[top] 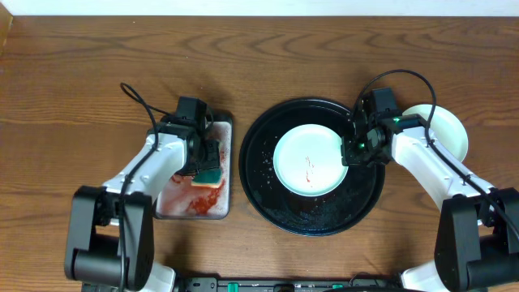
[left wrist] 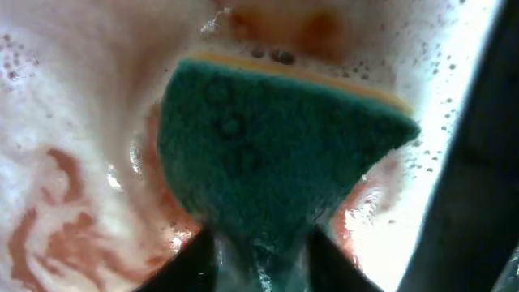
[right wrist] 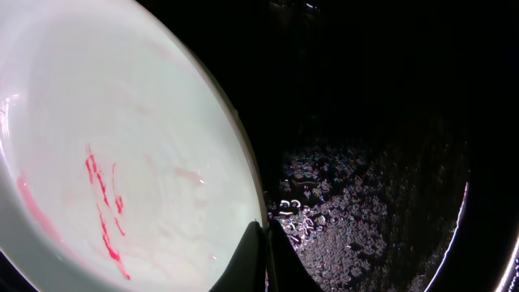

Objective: Clean dirty plates on tray and stack at the side
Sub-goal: 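Hold the green plate with the right gripper while left gripper wets the sponge, then lift the sponge out of the basin with the left gripper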

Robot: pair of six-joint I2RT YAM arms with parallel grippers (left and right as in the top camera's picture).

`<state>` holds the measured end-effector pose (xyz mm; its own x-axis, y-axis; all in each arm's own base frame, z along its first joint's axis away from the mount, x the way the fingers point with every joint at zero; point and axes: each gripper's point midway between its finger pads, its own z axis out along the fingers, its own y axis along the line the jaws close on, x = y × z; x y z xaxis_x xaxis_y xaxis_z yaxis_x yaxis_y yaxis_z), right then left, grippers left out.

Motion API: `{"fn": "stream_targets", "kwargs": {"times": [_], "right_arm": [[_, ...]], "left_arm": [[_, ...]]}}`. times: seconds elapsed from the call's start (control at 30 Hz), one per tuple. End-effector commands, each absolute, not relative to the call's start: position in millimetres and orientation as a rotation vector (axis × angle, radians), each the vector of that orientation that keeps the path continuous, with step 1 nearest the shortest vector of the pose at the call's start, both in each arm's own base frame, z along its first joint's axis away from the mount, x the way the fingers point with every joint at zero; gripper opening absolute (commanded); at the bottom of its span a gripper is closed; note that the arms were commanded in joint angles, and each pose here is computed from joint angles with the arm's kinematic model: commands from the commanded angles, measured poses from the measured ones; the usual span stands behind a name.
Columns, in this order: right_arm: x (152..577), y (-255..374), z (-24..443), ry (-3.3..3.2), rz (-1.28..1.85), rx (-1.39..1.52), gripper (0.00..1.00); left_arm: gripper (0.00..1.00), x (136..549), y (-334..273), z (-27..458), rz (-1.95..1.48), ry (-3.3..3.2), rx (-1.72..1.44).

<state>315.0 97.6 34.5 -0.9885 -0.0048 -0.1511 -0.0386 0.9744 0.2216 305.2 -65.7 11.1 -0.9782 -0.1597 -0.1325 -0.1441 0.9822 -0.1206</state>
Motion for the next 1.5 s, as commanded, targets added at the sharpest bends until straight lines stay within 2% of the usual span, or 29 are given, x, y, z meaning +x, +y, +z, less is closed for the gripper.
{"fn": "stream_targets", "kwargs": {"times": [0.0, 0.03, 0.3, 0.47, 0.8, 1.0, 1.2, 1.47], "right_arm": [[312.8, 99.2, 32.3, 2.979, 0.334, -0.058, 0.01], [312.8, 99.2, 32.3, 2.979, 0.334, -0.058, 0.01], [312.9, 99.2, 32.3, 2.978, 0.334, -0.059, 0.01], [314.0, 99.3, 32.5, 2.974, 0.334, -0.059, 0.01], [315.4, 99.7, 32.8, 2.968, 0.336, -0.06, 0.01], [315.7, 99.7, 32.8, 2.967, 0.335, -0.06, 0.01], [315.8, 99.7, 32.8, 2.966, 0.336, -0.06, 0.01], [315.9, 99.8, 32.9, 2.965, 0.336, -0.061, 0.01]], "left_arm": [[0.13, 295.5, -67.1, 0.0, -0.171, 3.034, -0.233], [0.08, 295.9, -67.7, 1.2, -0.176, 3.031, -0.231], [0.07, 311.5, -65.1, 51.3, -0.253, 2.882, -0.249], [0.07, 324.4, -68.8, 100.8, -0.588, 2.704, -0.169], [0.07, 318.9, -63.9, 147.3, -1.101, 2.412, 0.053], [0.07, 313.5, -57.7, 177.7, -1.308, 2.23, 0.058], [0.07, 312.2, -50.4, 198.2, -1.392, 2.095, 0.079], [0.07, 312.4, -47.4, 199.2, -1.391, 2.086, 0.072]]}}
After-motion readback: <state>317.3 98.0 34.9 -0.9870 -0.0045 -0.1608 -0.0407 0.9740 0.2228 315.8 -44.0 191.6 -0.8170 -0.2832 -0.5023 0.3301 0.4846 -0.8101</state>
